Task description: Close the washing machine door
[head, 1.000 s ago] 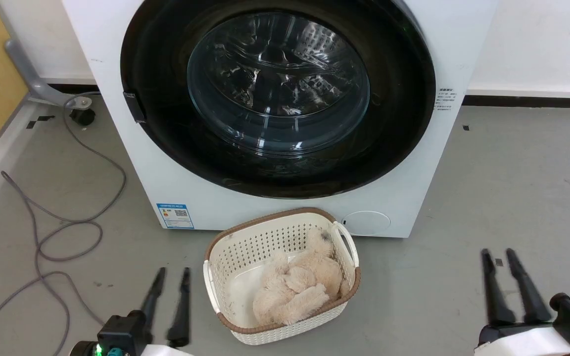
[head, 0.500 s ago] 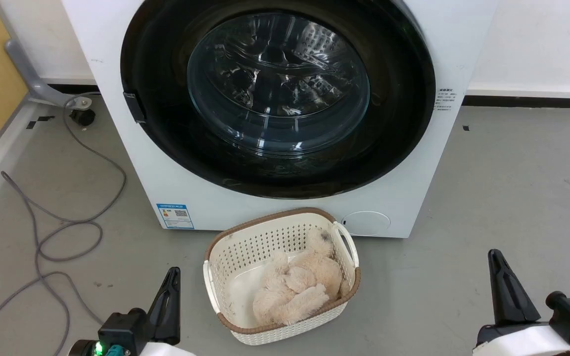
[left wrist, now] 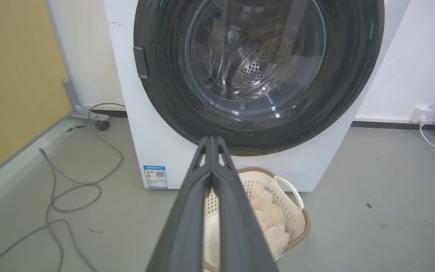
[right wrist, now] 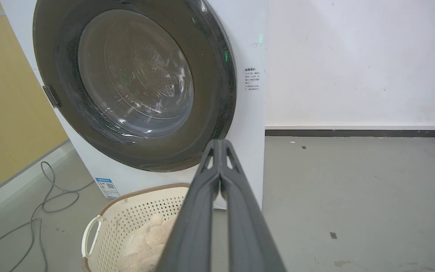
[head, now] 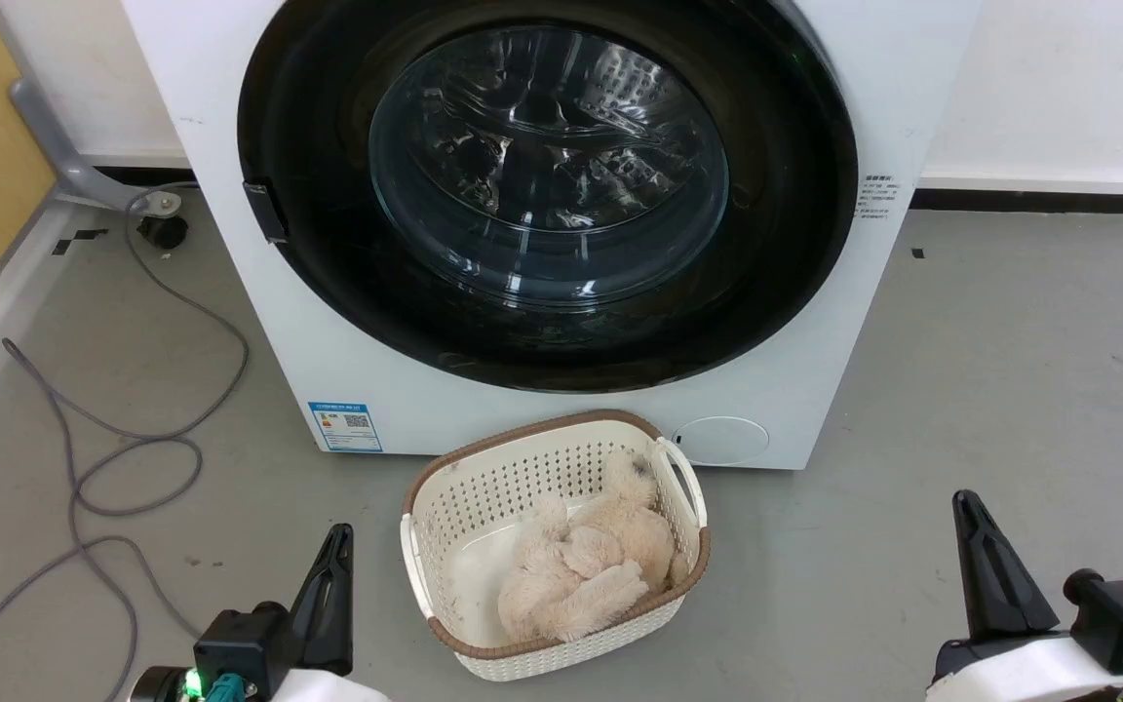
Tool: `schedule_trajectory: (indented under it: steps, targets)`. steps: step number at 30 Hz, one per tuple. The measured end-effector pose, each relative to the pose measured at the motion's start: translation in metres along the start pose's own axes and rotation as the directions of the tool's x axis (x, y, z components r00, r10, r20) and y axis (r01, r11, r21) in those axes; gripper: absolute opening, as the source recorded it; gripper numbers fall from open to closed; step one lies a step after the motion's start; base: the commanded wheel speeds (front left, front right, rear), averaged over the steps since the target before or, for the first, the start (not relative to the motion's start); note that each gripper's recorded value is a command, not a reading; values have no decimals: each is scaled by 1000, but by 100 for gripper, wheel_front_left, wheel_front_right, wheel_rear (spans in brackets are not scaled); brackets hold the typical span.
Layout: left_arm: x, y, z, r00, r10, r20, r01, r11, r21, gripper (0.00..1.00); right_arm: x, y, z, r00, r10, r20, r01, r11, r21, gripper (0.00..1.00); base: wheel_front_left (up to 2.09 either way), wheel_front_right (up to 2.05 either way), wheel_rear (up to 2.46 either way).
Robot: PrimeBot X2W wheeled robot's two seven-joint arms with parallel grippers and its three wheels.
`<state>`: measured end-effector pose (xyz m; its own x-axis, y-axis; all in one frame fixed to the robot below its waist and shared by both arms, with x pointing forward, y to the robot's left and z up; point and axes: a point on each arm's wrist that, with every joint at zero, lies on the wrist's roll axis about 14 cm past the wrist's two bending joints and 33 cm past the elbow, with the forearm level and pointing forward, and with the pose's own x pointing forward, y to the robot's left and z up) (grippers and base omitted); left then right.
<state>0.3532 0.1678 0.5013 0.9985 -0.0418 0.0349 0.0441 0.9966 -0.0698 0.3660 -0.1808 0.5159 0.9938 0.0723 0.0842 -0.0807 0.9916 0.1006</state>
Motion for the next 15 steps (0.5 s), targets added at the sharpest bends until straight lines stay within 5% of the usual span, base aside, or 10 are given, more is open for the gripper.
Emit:
schedule_trajectory:
  steps: [15]
  targets:
    - [3, 1, 3, 1000, 3, -9, -3, 1000, 16, 0, 0, 3, -1, 1000, 10, -20, -10, 1000, -17, 0, 0, 0, 0]
